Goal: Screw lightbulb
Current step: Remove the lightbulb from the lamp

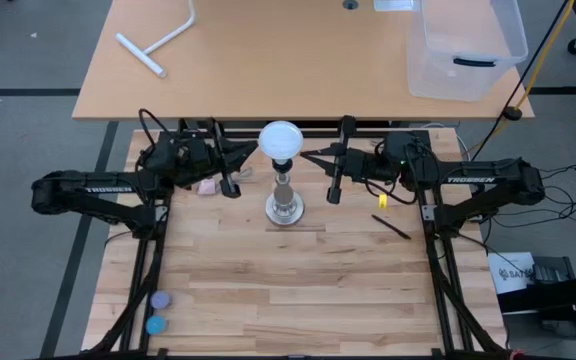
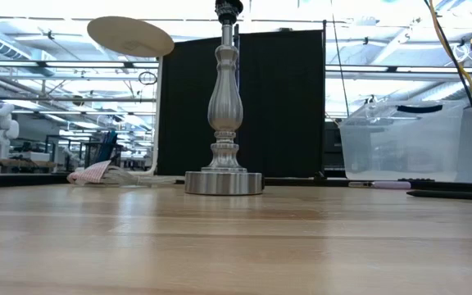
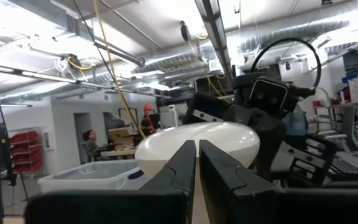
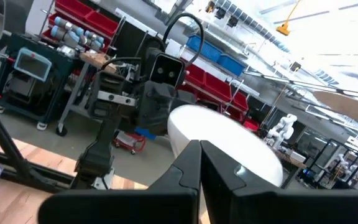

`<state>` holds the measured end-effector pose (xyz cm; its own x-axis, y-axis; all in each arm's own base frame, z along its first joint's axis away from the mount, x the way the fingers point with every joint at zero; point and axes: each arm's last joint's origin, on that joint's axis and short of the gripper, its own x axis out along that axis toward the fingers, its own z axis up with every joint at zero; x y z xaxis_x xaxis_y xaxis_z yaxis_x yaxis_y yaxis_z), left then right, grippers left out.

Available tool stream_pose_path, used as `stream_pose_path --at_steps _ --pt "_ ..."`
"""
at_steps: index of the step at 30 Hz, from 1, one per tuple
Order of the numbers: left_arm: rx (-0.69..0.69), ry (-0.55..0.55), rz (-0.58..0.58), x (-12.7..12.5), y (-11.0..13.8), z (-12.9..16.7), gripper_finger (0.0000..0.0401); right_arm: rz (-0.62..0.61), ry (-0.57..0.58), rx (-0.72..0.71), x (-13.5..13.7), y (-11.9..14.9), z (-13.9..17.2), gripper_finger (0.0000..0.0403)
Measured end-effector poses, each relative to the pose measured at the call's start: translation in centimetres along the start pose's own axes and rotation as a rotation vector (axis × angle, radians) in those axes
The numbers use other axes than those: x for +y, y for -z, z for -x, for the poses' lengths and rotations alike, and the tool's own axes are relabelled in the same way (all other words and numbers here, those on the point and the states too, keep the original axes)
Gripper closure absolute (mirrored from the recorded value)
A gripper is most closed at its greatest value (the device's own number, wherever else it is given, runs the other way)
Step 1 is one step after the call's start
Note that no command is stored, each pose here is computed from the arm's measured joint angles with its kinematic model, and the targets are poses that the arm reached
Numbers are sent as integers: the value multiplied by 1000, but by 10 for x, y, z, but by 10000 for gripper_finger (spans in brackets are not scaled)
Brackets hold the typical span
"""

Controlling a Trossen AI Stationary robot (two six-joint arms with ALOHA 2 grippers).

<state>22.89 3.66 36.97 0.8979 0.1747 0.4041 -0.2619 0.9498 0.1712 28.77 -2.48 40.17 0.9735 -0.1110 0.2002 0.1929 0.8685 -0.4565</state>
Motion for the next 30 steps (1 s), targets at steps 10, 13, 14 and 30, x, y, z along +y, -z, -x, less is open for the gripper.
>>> stream_pose_path --at_steps 10,13,14,30 --pt "-11 21 1 -6 0 -1 376 -18 47 -17 -4 -2 0 403" --pt "-21 28 3 -9 1 -3 376 -23 52 -19 -5 -2 0 403" --pt "-21 32 3 -10 1 -3 376 -30 54 -17 -6 -1 0 403" --pt "38 96 12 -28 11 -24 376 -33 86 5 -10 1 0 403"
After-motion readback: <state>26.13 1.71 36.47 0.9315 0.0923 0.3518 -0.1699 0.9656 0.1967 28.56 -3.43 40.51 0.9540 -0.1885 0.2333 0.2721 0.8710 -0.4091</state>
